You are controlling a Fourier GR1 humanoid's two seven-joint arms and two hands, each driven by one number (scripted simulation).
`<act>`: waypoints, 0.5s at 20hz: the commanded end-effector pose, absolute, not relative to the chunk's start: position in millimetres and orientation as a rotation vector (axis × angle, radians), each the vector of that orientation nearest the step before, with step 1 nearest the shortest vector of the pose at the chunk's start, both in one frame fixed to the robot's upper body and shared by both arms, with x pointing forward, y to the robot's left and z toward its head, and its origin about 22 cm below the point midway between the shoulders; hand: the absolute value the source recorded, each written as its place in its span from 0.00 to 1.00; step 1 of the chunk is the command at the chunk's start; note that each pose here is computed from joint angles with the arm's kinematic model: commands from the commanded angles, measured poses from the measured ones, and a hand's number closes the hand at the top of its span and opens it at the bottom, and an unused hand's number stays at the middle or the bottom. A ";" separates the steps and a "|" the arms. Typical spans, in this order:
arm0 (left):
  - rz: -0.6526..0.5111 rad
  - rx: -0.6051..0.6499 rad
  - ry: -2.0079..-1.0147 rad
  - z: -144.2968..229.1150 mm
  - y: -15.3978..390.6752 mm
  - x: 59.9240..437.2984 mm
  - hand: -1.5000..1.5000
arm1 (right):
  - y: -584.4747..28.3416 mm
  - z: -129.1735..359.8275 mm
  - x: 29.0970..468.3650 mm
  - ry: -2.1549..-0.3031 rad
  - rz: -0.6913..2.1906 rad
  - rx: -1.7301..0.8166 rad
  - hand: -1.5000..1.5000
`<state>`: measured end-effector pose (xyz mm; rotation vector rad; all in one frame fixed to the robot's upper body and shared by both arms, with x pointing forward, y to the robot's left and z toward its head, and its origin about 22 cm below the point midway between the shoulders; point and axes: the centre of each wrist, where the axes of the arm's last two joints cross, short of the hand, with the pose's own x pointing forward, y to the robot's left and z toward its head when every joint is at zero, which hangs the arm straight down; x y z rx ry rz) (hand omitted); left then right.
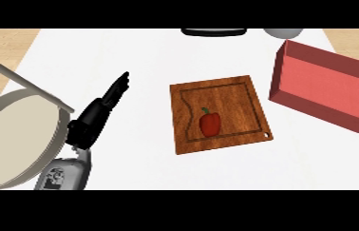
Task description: Pick the tomato from the cutting board and place it in the cardboard box
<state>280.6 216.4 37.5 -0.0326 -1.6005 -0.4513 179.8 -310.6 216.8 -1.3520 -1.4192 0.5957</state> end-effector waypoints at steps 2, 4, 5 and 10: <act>-0.461 -0.038 -1.596 52.4 186.8 299.7 0.50 | -330.3 243.9 205.0 -1.442 0.506 -1.331 1.00; -0.440 -0.034 -1.607 44.8 214.2 288.2 0.50 | -340.2 232.9 220.7 -1.451 0.493 -1.339 1.00; -0.444 -0.038 -1.601 23.2 202.1 262.5 0.50 | -332.7 243.5 219.6 -1.426 0.492 -1.321 1.00; -0.456 -0.020 -1.609 40.0 194.0 283.5 0.50 | -364.4 253.5 253.3 -1.446 0.450 -1.293 1.00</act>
